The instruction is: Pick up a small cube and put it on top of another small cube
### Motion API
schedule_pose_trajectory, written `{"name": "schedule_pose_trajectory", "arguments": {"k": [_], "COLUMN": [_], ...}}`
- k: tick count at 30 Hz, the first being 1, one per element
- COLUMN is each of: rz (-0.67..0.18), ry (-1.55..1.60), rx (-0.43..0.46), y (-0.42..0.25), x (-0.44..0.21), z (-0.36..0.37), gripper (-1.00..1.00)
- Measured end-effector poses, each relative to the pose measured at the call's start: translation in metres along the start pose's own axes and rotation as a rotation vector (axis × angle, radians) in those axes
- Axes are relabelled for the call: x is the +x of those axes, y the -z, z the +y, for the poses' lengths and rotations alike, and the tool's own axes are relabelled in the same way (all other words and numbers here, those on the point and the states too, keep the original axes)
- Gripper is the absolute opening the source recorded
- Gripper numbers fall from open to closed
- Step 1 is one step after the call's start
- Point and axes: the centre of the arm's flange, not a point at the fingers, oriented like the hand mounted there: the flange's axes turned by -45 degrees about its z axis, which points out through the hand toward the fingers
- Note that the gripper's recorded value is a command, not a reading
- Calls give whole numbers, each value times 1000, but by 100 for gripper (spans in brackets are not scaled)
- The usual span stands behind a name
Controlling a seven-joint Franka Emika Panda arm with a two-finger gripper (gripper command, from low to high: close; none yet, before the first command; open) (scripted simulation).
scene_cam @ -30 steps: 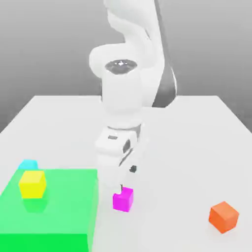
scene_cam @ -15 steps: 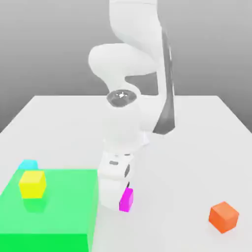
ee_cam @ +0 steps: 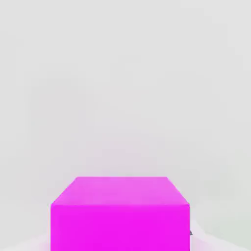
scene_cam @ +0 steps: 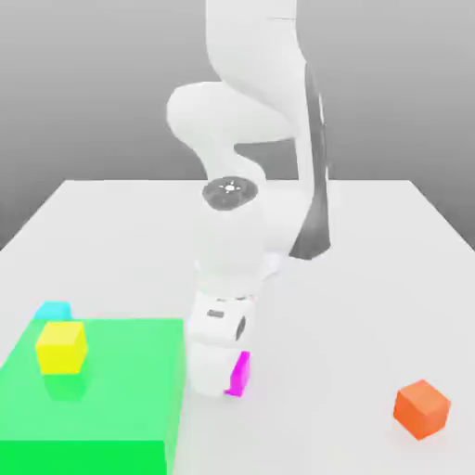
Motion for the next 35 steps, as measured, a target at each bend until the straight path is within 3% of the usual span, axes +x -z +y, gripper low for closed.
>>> {"name": "schedule_pose_trajectory", "arguments": {"k": [14, 20, 25, 31, 32, 35], "rz": [14, 28, 13, 4, 2, 2], "ry": [-69, -386, -697, -772, -773, -771], "rx": [20, 20, 17, 20, 19, 19], "y": [53, 115, 179, 139, 128, 128], "x": [-2, -64, -160, -191, -191, -190], "z": [9, 78, 112, 113, 113, 113], "gripper": [-100, -100, -100, -100, 100, 100]}}
